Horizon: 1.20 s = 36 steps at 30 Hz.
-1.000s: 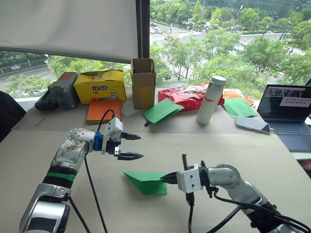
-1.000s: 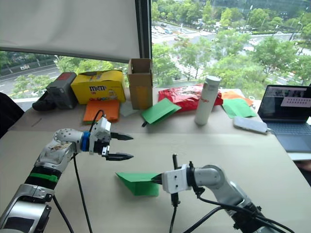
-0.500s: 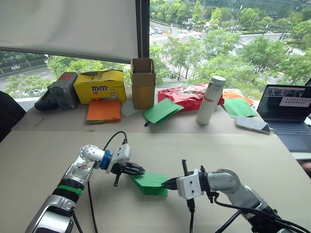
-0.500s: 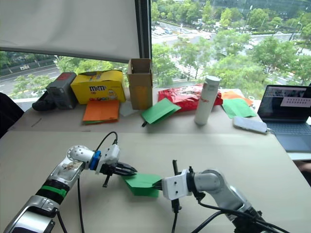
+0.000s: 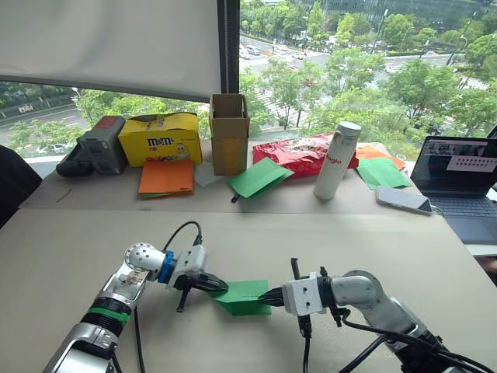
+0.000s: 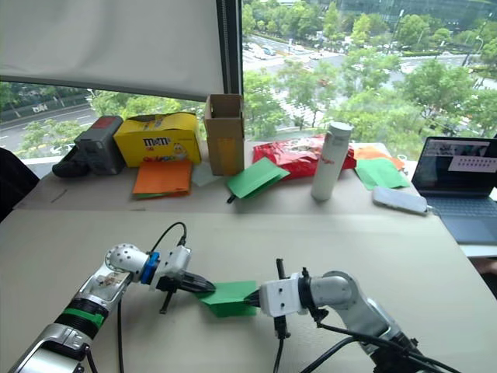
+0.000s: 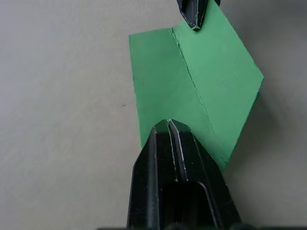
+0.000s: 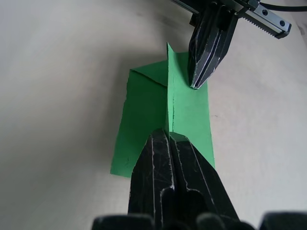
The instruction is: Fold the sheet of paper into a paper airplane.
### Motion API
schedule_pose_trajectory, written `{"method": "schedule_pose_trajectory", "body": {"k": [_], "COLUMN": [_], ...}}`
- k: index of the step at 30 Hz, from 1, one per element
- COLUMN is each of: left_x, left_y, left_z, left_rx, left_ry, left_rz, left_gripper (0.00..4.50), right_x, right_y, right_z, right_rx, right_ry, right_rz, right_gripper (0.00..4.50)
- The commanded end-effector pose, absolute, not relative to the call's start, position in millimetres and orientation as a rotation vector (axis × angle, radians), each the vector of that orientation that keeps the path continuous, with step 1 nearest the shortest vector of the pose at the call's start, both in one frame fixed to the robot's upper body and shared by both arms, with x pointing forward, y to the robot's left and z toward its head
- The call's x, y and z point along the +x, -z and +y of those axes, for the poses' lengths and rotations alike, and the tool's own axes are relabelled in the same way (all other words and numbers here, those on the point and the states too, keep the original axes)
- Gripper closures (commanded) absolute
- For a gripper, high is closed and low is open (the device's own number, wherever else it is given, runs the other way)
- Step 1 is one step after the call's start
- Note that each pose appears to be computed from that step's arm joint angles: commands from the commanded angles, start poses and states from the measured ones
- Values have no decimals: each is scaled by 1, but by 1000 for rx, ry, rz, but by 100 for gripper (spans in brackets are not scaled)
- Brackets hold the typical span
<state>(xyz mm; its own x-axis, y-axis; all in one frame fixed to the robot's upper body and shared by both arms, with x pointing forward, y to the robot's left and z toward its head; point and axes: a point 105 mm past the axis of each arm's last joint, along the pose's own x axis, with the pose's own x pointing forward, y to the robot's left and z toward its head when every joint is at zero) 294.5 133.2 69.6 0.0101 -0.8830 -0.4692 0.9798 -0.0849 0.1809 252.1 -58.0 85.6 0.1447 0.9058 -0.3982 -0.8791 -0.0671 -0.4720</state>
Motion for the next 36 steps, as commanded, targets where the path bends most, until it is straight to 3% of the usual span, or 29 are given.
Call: {"method": "schedule_pose_trajectory", "body": {"k": [1, 8, 14, 19, 27, 29, 33, 36], "left_x": [288, 285, 286, 292, 294, 295, 297, 284], "left_y": [-47, -44, -45, -56, -71, -85, -153, -153], "left_z": [145, 138, 144, 145, 150, 146, 127, 122], "left_rx": [596, 625, 658, 598, 478, 411, 86, 110], "left_ry": [1574, 1605, 1587, 1523, 1448, 1427, 1387, 1413], "left_rz": [329, 310, 316, 280, 255, 198, -12, 8], "left_gripper": [448, 448, 448, 448, 448, 448, 448, 448], "right_x": [259, 264, 294, 293, 306, 308, 308, 308], "right_y": [-95, -77, -80, -62, -54, -54, -52, -53], "right_z": [-55, -52, -57, -64, -71, -72, -71, -69], "right_rx": [-507, -313, -229, -206, -239, -250, -267, -244], "right_ry": [-1460, -1524, -1437, -1441, -1358, -1358, -1367, -1368], "right_rz": [20, 262, 348, 485, 504, 517, 532, 528], "right_gripper": [450, 450, 450, 450, 450, 450, 450, 450]}}
